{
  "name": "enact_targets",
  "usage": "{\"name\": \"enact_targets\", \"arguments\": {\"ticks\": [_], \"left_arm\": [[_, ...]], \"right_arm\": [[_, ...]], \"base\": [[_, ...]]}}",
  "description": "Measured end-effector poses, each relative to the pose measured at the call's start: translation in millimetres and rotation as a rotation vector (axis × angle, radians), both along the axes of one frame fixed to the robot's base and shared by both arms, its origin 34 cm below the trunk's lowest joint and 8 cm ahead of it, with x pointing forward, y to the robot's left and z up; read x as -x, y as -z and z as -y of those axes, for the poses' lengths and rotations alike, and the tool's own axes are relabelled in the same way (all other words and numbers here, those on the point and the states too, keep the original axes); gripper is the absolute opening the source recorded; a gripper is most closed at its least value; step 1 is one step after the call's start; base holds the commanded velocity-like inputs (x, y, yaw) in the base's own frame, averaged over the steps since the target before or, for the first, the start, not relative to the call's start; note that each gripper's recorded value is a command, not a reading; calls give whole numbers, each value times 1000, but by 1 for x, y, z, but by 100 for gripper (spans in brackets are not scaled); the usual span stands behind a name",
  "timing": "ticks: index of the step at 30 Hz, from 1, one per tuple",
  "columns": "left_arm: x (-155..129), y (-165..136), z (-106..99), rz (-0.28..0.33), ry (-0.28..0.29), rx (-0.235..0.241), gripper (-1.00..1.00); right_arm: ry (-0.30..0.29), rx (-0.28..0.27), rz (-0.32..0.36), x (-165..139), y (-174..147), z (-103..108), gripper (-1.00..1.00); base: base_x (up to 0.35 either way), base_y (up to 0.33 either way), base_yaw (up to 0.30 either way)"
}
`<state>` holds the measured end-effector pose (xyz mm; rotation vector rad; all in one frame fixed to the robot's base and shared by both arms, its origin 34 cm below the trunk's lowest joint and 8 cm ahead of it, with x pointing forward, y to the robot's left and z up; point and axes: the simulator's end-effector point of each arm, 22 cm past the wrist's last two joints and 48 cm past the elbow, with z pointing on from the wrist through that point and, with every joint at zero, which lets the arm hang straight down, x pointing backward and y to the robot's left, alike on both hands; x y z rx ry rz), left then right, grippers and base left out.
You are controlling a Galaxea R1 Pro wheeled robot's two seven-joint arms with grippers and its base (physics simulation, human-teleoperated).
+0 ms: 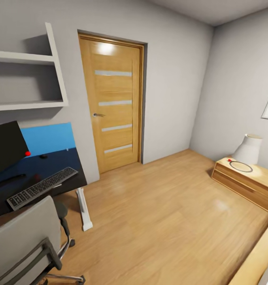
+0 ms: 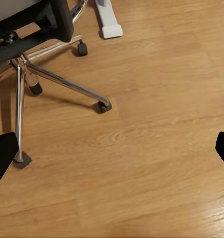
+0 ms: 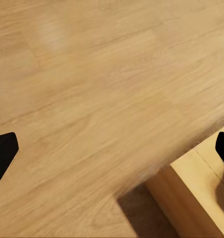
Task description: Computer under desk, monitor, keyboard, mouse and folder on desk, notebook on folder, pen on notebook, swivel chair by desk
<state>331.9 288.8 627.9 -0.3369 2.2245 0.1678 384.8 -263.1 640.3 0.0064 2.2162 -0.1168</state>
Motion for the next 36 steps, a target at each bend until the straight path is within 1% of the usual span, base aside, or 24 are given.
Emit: {"name": "enact_targets", "arguments": {"ticks": [11, 28, 31, 36], "left_arm": [[0, 0, 1, -1, 1, 1, 100], [0, 0, 1, -2, 4, 1, 100], [0, 1, 1, -3, 5, 1, 100], [0, 1, 1, -3, 6, 2, 100]], "right_arm": [[0, -1, -6, 2, 1, -1, 100], [0, -2, -4, 2, 1, -1, 100], [0, -1, -3, 2, 1, -1, 100], [-1, -1, -3, 2, 1, 0, 100]], "base": [[321, 150, 0], [329, 13, -1], [279, -17, -105], [79, -6, -218]]}}
